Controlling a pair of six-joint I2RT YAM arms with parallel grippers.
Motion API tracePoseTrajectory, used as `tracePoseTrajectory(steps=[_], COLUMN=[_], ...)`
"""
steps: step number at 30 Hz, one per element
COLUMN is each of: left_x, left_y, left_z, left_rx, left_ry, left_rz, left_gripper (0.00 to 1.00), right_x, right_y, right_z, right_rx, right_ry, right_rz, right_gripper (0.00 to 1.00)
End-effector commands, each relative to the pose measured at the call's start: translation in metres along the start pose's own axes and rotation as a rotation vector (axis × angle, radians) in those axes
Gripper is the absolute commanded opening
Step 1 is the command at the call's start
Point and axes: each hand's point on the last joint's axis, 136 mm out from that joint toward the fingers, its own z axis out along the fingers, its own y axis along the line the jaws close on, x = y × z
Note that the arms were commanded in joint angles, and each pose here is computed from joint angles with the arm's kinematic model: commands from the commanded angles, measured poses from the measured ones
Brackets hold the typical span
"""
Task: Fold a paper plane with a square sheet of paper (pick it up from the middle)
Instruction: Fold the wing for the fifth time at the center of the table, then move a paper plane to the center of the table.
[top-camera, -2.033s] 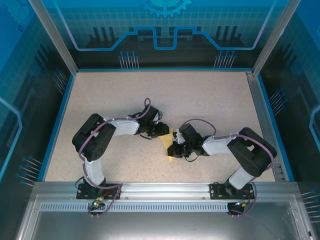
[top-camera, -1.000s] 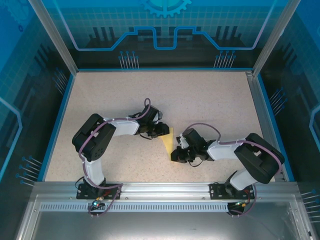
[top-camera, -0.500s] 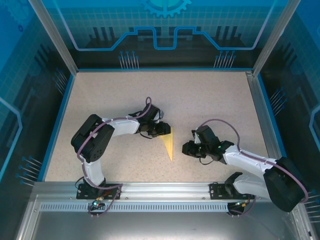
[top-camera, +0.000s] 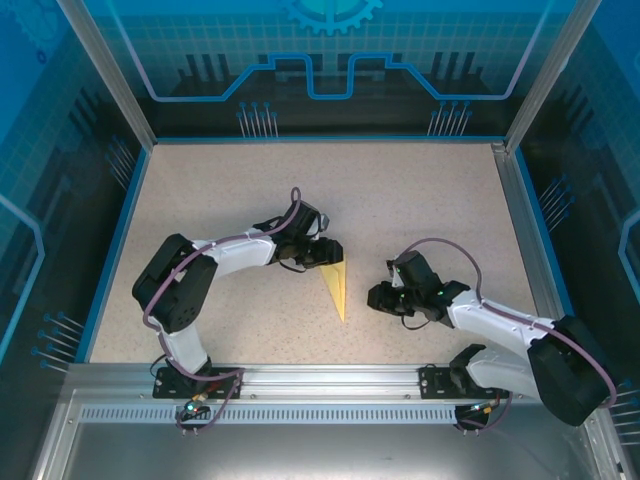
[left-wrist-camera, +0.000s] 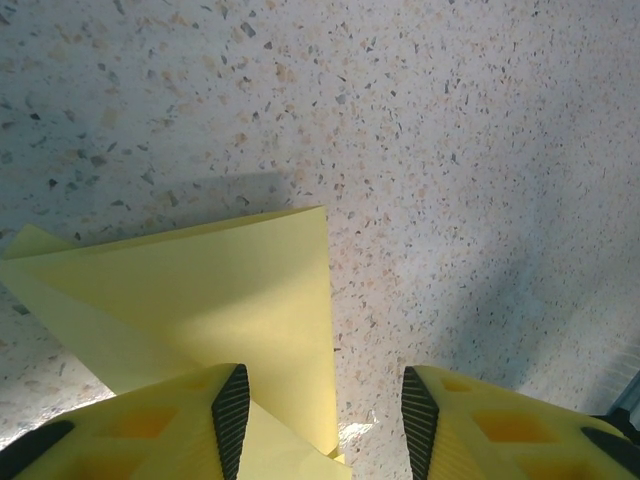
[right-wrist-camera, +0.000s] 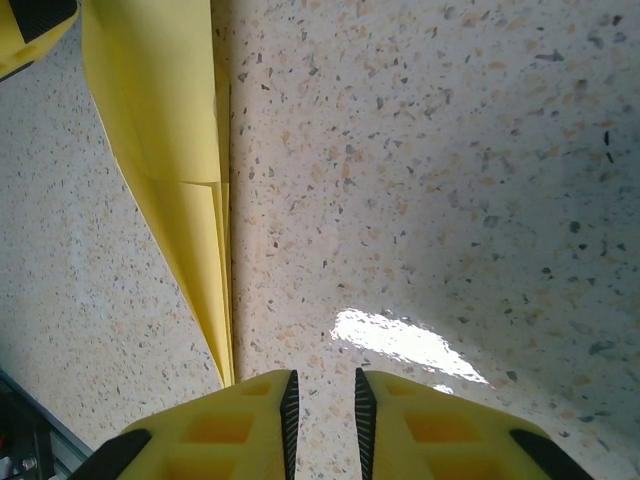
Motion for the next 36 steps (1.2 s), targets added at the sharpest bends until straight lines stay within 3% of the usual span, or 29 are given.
tracePoseTrajectory(steps=[1, 18, 36], left_x=[-0.002, 0.009, 0.017], left_y=[-0.011, -0.002, 0.002], left_z=[-0.007, -0.016, -0.011], left_rx=[0.005, -0.011, -0.017], left_ry=[-0.009, -0.020, 0.018], left_rz=[0.032, 0.005, -0.013], left_gripper=[0.48, 0.49, 0.50], right_x=[0.000, -0.019, -0.025], right_y=[-0.001, 0.007, 0.017], right_z=[0.002, 0.008, 0.009], right_rx=[-0.008, 0.109, 0.104], right_ry=[0.013, 0.064, 0.121], right_rz=[0.001, 0.106, 0.094], right_gripper=[0.24, 0.23, 0.22])
